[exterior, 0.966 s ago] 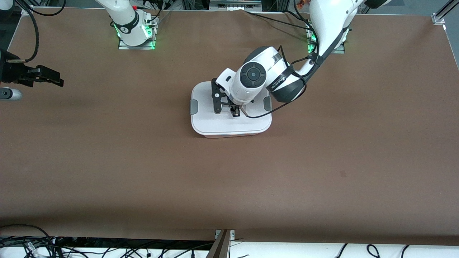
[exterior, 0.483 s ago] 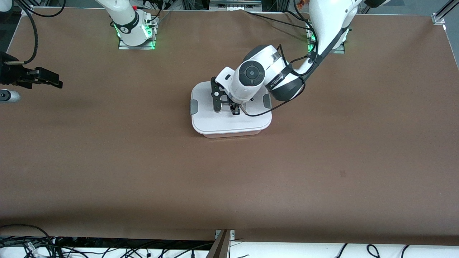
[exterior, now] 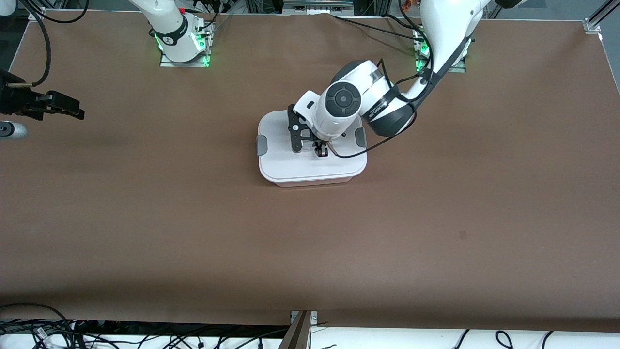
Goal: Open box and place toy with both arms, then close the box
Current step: 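Open the left gripper and lift it off the lid handle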
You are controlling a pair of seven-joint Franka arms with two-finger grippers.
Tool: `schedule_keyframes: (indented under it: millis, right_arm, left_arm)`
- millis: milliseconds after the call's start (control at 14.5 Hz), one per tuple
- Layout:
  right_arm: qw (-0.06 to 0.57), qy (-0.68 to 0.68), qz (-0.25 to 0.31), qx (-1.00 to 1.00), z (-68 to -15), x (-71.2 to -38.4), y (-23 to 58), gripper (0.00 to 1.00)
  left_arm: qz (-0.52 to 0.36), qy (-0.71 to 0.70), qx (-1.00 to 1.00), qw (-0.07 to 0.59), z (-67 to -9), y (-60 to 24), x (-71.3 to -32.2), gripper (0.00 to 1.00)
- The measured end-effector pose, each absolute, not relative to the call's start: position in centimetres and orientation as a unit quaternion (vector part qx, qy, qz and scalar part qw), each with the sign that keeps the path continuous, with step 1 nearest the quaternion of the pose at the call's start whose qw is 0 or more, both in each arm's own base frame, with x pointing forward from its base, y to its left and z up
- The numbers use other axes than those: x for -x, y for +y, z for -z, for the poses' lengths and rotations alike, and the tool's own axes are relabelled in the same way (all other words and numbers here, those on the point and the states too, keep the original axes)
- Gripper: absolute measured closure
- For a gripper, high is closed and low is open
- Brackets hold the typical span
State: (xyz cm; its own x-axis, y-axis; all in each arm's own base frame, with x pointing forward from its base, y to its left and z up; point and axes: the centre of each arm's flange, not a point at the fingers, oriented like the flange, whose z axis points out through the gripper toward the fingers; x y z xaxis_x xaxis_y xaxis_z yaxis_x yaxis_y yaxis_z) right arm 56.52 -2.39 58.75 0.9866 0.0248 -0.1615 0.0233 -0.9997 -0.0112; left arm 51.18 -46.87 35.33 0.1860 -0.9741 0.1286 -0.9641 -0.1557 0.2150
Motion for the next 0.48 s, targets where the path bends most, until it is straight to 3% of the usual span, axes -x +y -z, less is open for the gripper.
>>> schedule_keyframes:
  millis: [345, 414, 483]
  right_arm:
    - [0.005, -0.012, -0.081, 0.997, -58.8, -56.5, -2.4, 0.0]
    - [0.005, -0.012, -0.081, 0.997, -58.8, -56.5, -2.4, 0.0]
    - [0.005, -0.013, -0.081, 0.997, -58.8, -56.5, -2.3, 0.0]
  left_arm:
    - [0.017, -0.57, -0.818, 0.079, -45.8, -41.3, -52.0, 0.07]
    - [0.011, -0.547, -0.834, 0.071, -47.7, -38.6, -53.2, 0.0]
    - [0.005, -0.525, -0.848, 0.064, -49.2, -35.7, -54.5, 0.0]
